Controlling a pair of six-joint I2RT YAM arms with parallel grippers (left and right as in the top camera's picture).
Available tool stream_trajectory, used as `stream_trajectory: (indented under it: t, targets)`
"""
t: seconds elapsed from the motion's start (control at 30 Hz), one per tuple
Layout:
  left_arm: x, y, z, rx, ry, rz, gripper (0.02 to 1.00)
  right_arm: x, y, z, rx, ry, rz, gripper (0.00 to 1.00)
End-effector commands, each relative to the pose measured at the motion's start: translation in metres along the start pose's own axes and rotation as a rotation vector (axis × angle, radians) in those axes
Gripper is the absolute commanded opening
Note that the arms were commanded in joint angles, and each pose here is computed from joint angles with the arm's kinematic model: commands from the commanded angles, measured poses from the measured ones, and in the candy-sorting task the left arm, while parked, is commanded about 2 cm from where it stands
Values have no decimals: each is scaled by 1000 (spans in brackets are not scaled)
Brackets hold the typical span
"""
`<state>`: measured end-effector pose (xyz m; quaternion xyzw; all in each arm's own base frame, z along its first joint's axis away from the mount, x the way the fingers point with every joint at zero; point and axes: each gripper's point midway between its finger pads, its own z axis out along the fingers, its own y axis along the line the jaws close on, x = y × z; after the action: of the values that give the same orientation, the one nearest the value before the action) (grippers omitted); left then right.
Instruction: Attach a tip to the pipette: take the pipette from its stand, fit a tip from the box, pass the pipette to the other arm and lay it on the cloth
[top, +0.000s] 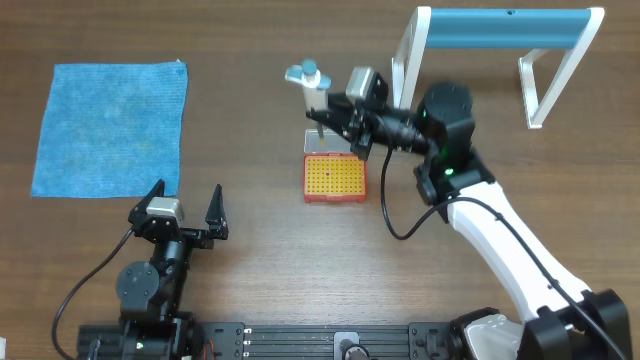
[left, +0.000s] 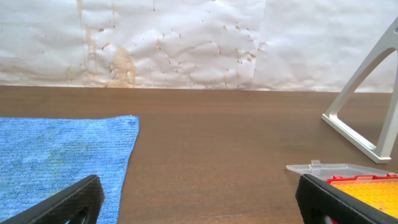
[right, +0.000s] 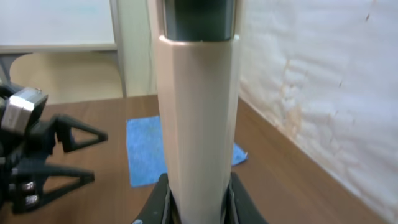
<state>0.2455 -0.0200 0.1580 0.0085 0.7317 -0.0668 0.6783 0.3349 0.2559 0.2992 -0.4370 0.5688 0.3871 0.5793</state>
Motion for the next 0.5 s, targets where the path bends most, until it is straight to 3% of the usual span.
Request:
stream_trajectory:
  t: [0.03, 0.23, 0.5]
  targets:
    - [1, 1, 0, -6, 1, 10, 996, -72, -6, -3, 5, -76, -82, 75]
    - [1, 1, 0, -6, 1, 10, 998, -68, -7, -2, 4, -54, -30, 75]
    - [1, 1, 0, -6, 1, 10, 998, -67, -7, -2, 4, -54, -37, 77]
